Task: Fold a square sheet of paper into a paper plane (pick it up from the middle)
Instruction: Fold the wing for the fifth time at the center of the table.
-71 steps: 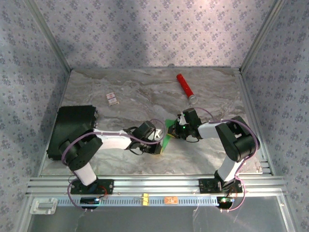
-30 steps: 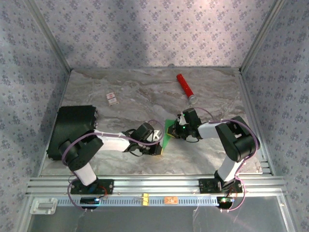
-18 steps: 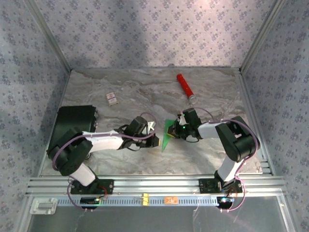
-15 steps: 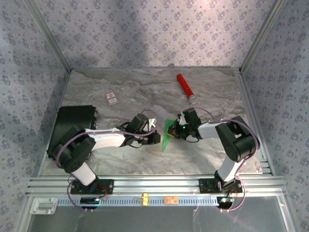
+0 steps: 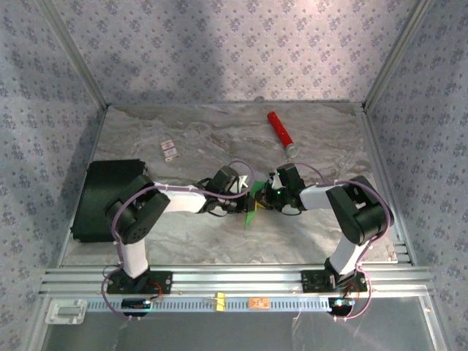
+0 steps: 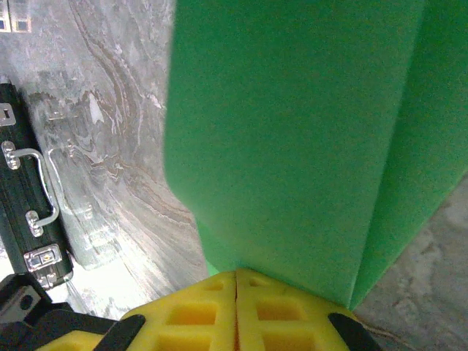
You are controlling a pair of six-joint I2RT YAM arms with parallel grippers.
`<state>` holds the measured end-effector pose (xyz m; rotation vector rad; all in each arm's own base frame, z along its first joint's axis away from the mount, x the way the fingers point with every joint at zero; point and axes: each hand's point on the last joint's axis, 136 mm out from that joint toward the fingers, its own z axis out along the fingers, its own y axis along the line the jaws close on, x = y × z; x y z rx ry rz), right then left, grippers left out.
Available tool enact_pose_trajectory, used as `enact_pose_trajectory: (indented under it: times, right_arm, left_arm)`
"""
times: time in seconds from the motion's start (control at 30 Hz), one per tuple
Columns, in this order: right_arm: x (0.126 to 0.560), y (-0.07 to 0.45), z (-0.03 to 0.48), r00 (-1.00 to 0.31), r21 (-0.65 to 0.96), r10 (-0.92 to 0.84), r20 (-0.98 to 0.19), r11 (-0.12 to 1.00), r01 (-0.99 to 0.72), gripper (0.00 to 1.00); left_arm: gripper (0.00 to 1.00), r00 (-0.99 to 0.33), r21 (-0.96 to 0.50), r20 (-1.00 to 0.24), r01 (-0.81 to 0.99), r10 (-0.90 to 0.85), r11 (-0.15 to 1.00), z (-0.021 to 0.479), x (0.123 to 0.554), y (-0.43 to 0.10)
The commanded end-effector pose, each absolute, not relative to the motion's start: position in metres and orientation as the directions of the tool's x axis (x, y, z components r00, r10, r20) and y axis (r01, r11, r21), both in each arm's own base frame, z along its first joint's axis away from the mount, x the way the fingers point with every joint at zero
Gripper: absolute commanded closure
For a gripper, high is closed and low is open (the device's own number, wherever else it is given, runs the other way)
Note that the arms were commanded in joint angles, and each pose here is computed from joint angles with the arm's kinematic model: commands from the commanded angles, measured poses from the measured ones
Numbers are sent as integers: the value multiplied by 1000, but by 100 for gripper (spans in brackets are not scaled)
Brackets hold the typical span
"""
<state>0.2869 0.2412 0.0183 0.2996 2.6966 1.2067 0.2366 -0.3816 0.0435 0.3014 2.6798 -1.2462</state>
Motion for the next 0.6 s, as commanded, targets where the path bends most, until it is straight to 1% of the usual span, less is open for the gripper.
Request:
enact_pose_trajectory:
  times: [0.0, 0.17, 0.27, 0.37, 0.57]
  right_arm:
    - [267, 216, -25, -952, 634, 305, 1, 736, 237, 91]
    - [270, 217, -19, -950, 649, 311, -5, 724, 234, 90]
    - [273, 216, -13, -948, 657, 319, -10, 716, 234, 90]
    - [275, 211, -3, -945, 661, 326, -35, 717, 223, 90]
    - [283, 197, 26, -931, 669, 343, -125, 722, 176, 89]
  left_arm:
    - [91, -960, -692, -228, 275, 160, 667, 30, 230, -386]
    - [93, -966, -568, -184, 257, 183, 782, -5, 221, -362]
    - [95, -964, -508, -156, 267, 217, 819, -20, 212, -349]
    - [97, -963, -497, -138, 270, 232, 825, -26, 201, -338]
    - [99, -954, -547, -124, 296, 273, 783, -26, 181, -329]
